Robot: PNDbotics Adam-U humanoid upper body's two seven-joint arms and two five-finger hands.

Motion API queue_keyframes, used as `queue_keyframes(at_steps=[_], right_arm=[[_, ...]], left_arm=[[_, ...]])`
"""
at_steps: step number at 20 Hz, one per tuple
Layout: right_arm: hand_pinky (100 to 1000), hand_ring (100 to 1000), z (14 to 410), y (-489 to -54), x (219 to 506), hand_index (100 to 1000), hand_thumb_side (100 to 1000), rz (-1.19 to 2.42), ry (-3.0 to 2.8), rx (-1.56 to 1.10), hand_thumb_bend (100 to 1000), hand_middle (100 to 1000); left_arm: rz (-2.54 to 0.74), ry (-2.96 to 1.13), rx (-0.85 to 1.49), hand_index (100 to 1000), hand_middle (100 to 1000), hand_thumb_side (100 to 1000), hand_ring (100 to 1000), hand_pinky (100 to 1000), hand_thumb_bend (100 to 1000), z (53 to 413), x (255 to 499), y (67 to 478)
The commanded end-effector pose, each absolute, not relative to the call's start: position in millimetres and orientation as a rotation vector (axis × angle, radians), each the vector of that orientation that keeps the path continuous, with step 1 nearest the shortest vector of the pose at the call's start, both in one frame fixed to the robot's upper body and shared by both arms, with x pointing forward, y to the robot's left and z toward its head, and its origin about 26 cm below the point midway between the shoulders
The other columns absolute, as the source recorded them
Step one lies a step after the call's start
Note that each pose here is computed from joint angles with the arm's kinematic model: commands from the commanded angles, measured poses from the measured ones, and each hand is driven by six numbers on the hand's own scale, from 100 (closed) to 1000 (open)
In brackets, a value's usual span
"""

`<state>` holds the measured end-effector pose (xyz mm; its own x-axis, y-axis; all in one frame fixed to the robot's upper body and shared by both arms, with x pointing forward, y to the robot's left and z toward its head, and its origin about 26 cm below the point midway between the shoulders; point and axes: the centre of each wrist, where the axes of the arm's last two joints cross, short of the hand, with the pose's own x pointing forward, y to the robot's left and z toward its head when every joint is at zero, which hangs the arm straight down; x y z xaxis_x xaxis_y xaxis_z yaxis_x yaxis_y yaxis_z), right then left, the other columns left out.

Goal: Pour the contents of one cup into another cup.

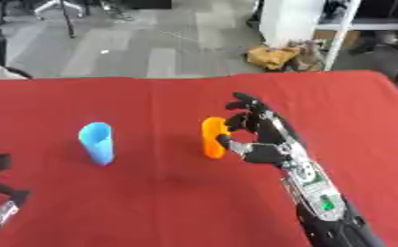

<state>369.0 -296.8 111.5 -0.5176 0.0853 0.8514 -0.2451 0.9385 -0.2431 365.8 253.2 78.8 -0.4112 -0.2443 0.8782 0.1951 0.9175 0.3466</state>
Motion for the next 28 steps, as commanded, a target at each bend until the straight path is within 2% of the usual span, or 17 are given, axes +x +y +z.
queue_keyframes(at_steps=[1,6,7,8,13,28], right_arm=[[642,649,127,-298,368,933,100,0.422,-2.126,0.109,490,752],[643,651,133,-296,367,933,100,0.409,-2.154,0.119,490,753],[643,653,135,-295,367,933,100,0.404,-2.162,0.12,490,753],[644,653,137,-295,367,933,100,0.399,-2.17,0.121,491,753],[646,655,147,-293,365,933,100,0.378,-2.215,0.127,491,752],[651,658,172,-276,359,932,100,0.391,-2.31,0.198,495,751]], left_arm=[[-0.472,-1.955,0.073,755,860,100,924,587,497,88,377,255],[-0.478,-1.95,0.12,760,877,100,946,605,553,90,397,247],[-0.489,-1.948,0.123,764,879,100,947,607,627,90,401,245],[-0.501,-1.944,0.124,767,880,100,948,608,653,89,405,243],[-0.579,-1.917,0.128,777,880,100,950,614,715,88,424,239],[-0.637,-1.93,0.114,784,883,100,951,615,704,100,458,228]])
